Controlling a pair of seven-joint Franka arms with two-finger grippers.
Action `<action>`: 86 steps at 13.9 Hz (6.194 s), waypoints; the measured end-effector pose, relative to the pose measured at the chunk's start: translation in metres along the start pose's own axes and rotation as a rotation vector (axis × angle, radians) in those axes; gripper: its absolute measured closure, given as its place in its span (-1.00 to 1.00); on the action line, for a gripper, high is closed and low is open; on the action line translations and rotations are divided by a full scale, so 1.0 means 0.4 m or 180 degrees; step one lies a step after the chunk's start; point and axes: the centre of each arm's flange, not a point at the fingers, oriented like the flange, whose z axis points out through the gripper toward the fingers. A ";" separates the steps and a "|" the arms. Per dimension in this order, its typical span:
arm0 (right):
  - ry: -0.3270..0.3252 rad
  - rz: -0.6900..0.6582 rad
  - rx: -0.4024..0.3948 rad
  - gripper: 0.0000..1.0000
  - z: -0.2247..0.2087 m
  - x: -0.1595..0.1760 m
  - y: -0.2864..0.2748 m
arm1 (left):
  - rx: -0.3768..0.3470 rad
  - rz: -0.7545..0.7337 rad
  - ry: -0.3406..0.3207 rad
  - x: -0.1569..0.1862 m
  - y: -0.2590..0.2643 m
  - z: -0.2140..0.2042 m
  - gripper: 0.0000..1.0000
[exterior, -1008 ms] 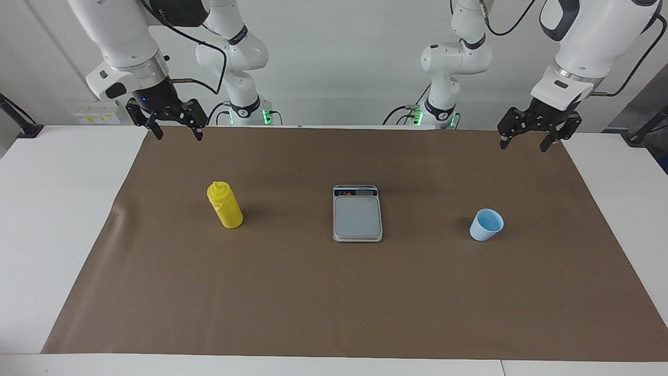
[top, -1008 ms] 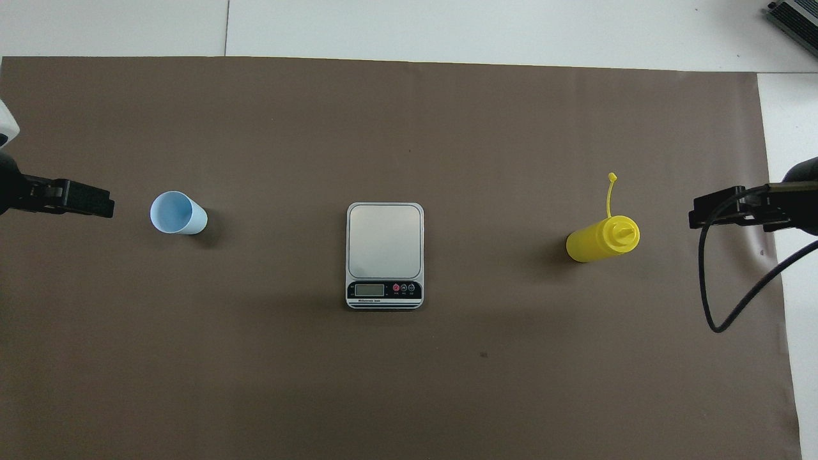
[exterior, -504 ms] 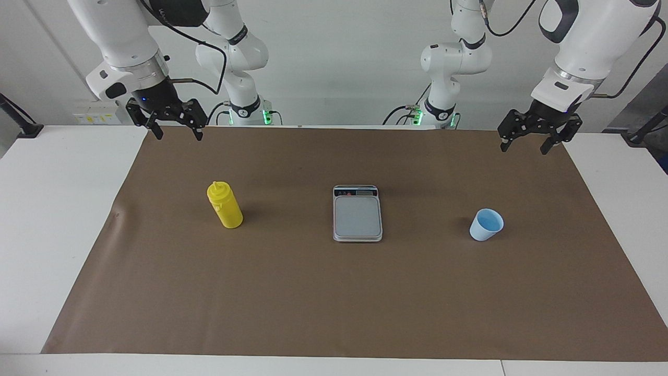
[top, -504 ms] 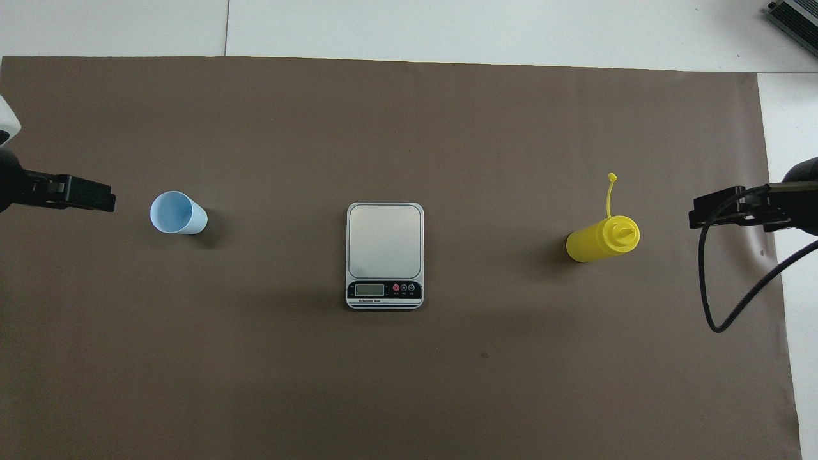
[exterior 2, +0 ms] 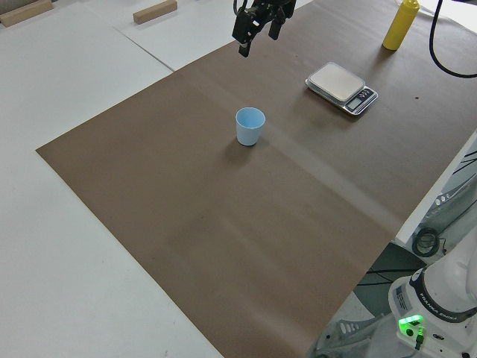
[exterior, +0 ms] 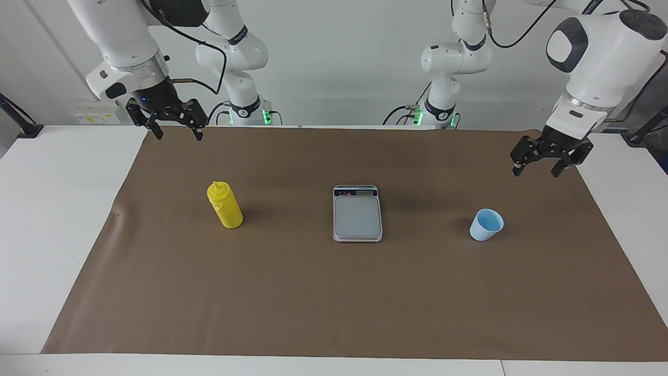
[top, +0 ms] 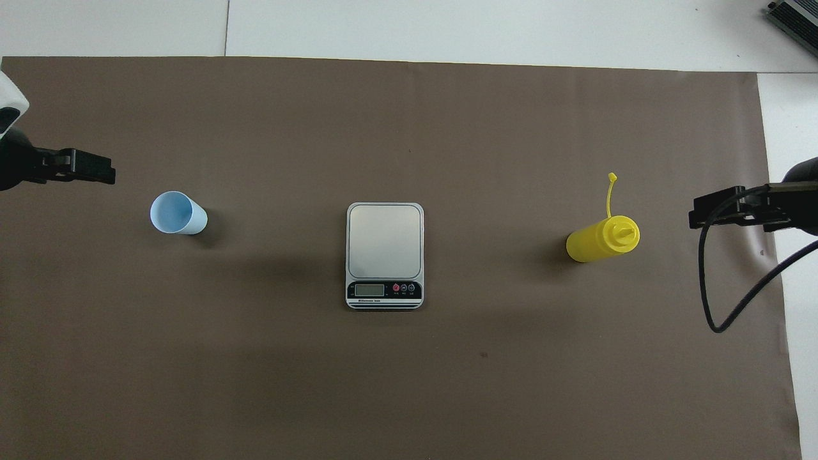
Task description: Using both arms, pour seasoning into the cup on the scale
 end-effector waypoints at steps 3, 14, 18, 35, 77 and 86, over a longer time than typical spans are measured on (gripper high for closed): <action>0.0000 0.0000 0.0000 -1.00 0.000 0.000 0.000 | -0.0004 -0.0150 -0.0005 0.022 -0.004 0.147 -1.00; 0.0000 0.0000 0.0000 -1.00 0.000 0.000 0.000 | 0.0020 -0.0505 0.0204 -0.087 -0.062 0.437 -1.00; 0.0000 0.0000 0.0000 -1.00 0.000 0.000 0.000 | 0.0015 -0.0540 0.0178 -0.109 -0.057 0.516 -1.00; 0.0000 0.0000 0.0000 -1.00 0.000 0.000 0.000 | -0.0001 -0.0470 0.0134 -0.043 -0.042 0.454 0.92; 0.0000 0.0000 0.0000 -1.00 0.000 0.000 0.000 | -0.0407 -0.0807 0.0122 -0.205 0.864 0.451 0.67; 0.0000 0.0000 0.0000 -1.00 0.000 0.000 0.000 | -0.0231 -0.0858 0.0198 -0.116 0.694 0.333 -1.00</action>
